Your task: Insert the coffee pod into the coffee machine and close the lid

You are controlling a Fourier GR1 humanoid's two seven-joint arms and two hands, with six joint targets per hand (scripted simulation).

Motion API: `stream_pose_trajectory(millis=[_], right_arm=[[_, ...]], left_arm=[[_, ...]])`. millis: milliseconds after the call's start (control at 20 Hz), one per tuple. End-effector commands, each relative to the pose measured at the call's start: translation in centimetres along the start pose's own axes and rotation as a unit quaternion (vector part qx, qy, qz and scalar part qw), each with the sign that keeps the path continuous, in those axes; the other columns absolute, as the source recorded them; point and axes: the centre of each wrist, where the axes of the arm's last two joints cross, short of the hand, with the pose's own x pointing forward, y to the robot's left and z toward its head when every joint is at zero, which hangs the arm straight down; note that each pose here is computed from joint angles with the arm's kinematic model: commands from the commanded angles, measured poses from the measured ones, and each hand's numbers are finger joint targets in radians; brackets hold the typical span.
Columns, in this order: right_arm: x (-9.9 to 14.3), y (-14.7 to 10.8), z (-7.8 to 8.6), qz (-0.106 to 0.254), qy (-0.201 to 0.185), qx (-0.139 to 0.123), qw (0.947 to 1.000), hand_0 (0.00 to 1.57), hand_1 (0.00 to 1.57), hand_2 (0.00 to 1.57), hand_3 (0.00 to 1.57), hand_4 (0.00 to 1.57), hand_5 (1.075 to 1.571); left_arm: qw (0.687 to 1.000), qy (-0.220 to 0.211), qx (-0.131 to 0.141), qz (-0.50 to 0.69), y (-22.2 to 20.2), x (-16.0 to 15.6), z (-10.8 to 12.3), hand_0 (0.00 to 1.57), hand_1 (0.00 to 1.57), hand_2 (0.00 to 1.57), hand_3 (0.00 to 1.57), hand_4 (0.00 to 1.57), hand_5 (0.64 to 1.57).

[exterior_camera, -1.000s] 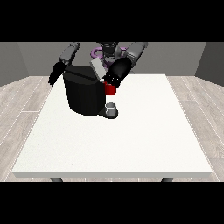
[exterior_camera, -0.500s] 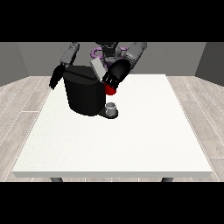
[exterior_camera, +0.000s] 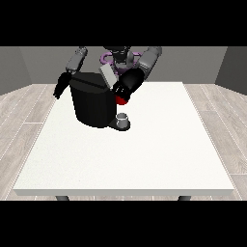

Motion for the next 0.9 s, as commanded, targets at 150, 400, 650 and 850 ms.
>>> stream_pose_trajectory(millis=[150,400,650,850], right_arm=[[-1.1,-0.5,1.2,0.013,0.002,0.010,0.9999,0.00,0.00,0.00,0.00,0.22,1.571],[0.9,-1.1,-1.4,0.006,0.000,-0.011,0.9999,0.00,0.00,0.00,0.00,0.16,1.571],[-0.7,-0.4,-0.3,0.014,0.017,-0.014,0.9997,0.00,0.00,0.00,0.00,0.21,1.571],[-0.6,-0.2,-0.4,0.029,-0.001,-0.007,0.9996,0.00,0.00,0.00,0.00,0.15,1.571]], left_arm=[[0.999,0.003,0.019,-0.032,0.8,-1.5,0.9,0.92,0.92,0.98,0.69,0.00,1.571],[0.997,-0.008,0.029,-0.070,0.5,0.5,-0.1,0.00,0.00,0.67,0.54,0.00,1.571],[0.998,-0.007,0.021,-0.063,0.7,0.1,0.1,0.00,0.00,0.56,0.46,0.00,1.571],[0.998,0.003,0.022,-0.062,0.8,0.2,-0.2,0.00,0.00,0.43,0.33,0.00,1.571]])
